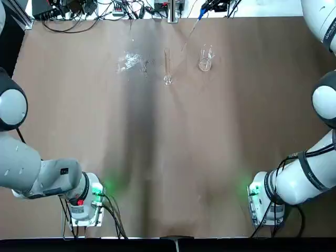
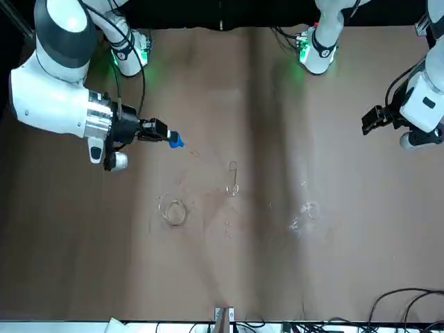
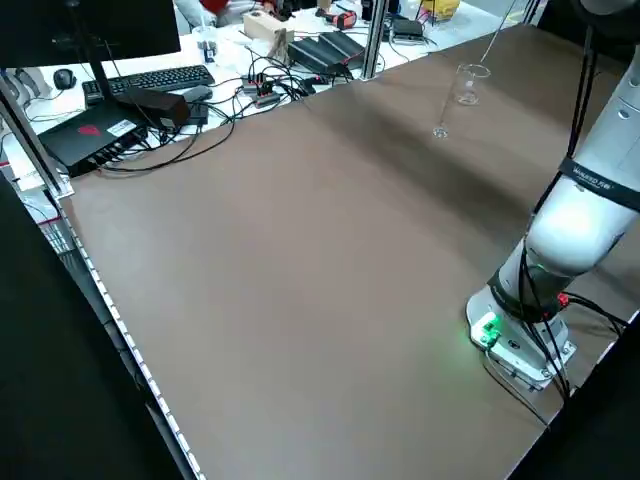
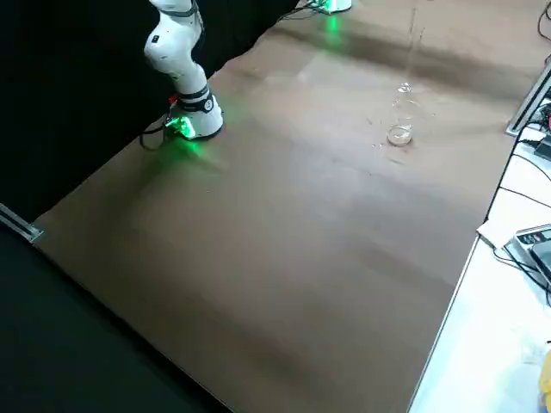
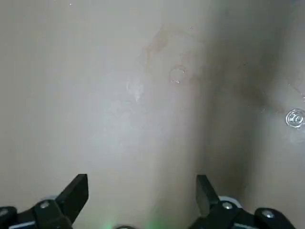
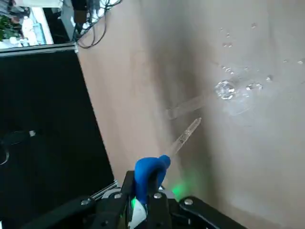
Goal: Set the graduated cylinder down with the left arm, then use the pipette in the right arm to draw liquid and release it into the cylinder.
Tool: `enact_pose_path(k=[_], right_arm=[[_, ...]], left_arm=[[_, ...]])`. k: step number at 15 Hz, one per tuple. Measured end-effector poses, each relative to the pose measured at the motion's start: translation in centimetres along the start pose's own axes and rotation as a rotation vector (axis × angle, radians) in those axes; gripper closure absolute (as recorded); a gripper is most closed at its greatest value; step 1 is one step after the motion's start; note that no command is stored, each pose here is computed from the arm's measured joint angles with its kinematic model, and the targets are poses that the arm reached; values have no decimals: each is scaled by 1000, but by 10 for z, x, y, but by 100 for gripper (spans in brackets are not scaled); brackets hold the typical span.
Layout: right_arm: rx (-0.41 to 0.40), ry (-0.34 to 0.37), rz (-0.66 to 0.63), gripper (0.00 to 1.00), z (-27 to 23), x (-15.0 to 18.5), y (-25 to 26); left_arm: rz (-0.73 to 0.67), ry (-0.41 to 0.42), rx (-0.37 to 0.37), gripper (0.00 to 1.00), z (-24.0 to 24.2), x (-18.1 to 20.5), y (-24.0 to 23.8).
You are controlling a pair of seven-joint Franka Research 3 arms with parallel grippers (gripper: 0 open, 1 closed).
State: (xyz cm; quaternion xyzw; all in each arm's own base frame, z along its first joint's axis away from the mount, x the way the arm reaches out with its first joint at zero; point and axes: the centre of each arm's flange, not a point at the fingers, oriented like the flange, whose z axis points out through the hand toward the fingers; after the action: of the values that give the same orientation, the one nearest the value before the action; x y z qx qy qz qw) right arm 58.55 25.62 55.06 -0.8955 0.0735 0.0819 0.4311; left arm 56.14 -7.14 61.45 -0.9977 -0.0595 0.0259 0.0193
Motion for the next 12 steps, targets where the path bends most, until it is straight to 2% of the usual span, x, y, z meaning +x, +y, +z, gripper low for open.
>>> enact_pose_path(k=[4, 12], right_arm=[[26, -4, -2, 86, 8, -5, -11], [43, 51, -14, 86, 36, -19, -38]], left_arm=[[-4, 2, -1, 0, -1, 1, -2], [-2, 3, -1, 0, -2, 0, -1]])
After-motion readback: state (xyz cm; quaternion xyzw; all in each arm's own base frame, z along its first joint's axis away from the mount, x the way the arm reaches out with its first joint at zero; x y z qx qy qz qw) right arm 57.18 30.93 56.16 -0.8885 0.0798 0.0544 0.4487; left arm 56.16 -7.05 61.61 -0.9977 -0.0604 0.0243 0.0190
